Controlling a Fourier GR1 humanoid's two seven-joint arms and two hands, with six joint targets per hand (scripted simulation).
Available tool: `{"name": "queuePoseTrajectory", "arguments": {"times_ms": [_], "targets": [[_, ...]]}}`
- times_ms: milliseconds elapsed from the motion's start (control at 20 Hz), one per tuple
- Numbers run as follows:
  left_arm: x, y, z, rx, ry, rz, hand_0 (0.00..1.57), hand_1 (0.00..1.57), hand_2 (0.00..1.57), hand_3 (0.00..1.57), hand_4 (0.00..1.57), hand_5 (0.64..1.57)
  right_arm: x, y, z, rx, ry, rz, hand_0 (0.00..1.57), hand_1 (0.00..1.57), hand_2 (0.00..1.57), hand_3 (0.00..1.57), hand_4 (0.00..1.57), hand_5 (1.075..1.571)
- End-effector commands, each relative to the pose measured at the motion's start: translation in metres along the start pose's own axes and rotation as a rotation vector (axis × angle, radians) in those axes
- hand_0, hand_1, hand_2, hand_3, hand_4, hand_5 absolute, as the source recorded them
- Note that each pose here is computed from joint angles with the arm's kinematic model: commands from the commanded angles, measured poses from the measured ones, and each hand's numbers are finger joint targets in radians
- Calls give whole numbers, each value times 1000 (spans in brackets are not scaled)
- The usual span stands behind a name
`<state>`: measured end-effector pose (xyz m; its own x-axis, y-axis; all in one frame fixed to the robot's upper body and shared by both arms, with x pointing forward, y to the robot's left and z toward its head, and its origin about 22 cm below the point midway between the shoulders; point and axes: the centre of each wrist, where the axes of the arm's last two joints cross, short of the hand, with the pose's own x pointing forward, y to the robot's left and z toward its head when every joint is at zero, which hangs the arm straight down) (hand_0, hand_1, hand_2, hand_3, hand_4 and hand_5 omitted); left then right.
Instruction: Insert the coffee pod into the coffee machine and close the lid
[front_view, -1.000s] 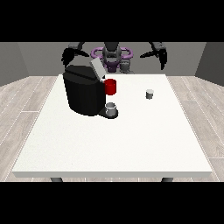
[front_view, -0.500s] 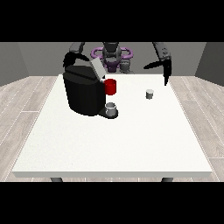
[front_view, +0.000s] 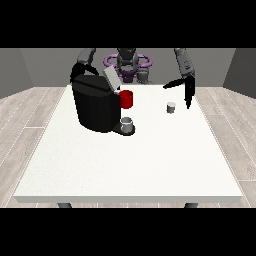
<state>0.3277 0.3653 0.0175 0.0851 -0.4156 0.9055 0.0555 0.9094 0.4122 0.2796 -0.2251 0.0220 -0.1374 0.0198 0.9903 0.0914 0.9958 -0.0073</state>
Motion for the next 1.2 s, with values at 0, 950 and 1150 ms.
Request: {"name": "queuePoseTrajectory", "arguments": {"times_ms": [0,950,1150], "targets": [[0,2,-9,-45,29,-75,0,0,0,0,0,1571,-5,7,-7,-26,29,11,0,0,0,0,389,1571],[-27,-25,-19,-69,99,-383,536,536,692,440,0,1571,-11,8,-11,-8,52,28,0,0,0,0,476,1571],[-11,-19,-32,8,46,-429,673,673,809,551,0,1571,7,0,-25,3,39,49,0,0,0,0,487,1571]]}}
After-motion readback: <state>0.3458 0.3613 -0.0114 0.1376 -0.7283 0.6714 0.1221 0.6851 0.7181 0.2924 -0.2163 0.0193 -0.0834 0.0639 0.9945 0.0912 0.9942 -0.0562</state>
